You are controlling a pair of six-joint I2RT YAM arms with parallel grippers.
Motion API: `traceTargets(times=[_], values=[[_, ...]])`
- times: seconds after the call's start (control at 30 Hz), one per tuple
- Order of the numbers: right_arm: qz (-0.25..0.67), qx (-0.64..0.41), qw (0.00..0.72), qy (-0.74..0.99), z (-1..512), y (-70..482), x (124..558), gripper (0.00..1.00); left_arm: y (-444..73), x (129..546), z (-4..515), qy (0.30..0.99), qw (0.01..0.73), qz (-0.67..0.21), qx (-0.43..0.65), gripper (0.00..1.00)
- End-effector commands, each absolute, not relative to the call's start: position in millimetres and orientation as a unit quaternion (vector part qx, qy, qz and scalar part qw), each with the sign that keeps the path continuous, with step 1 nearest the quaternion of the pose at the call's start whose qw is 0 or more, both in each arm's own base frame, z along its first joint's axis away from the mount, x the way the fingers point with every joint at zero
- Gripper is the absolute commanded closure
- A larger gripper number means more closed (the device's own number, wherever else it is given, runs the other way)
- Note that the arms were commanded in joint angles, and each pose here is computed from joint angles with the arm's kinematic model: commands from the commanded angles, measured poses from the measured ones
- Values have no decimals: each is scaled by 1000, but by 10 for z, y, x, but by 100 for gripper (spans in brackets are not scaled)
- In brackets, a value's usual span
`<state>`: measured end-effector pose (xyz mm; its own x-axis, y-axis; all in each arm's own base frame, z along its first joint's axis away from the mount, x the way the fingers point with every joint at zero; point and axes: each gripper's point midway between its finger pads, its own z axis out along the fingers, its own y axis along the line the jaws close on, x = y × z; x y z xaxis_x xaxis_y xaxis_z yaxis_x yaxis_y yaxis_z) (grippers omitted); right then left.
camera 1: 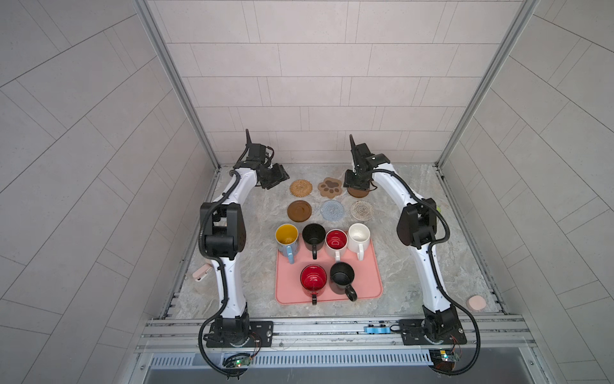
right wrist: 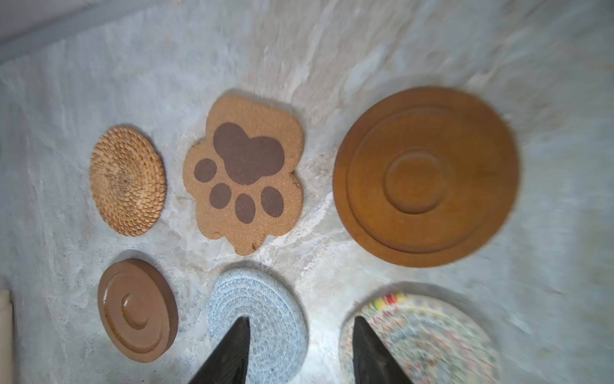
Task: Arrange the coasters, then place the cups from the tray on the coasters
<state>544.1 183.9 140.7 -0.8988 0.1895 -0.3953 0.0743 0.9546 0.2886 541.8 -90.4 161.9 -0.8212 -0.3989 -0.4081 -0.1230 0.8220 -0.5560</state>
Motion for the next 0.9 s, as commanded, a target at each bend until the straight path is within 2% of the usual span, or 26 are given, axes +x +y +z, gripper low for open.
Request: traceTargets(times=[0.0,0.3,0.57,0.87], values=[[88,69,252,961,1979,1560,5224,48,-722,5387,1831,911,293,-235,-169,40],[51,40,270,961,2371,1262,4749,48,-601,5150,2055,905,326,-208,-176,39],[56,27,285,956,2301,1096,4144,48,-549,4706,2086,908,346,-189,-143,38],[70,15,261,963,2019,1063,3400,47,-558,4173,2205,901,362,-198,-132,37]])
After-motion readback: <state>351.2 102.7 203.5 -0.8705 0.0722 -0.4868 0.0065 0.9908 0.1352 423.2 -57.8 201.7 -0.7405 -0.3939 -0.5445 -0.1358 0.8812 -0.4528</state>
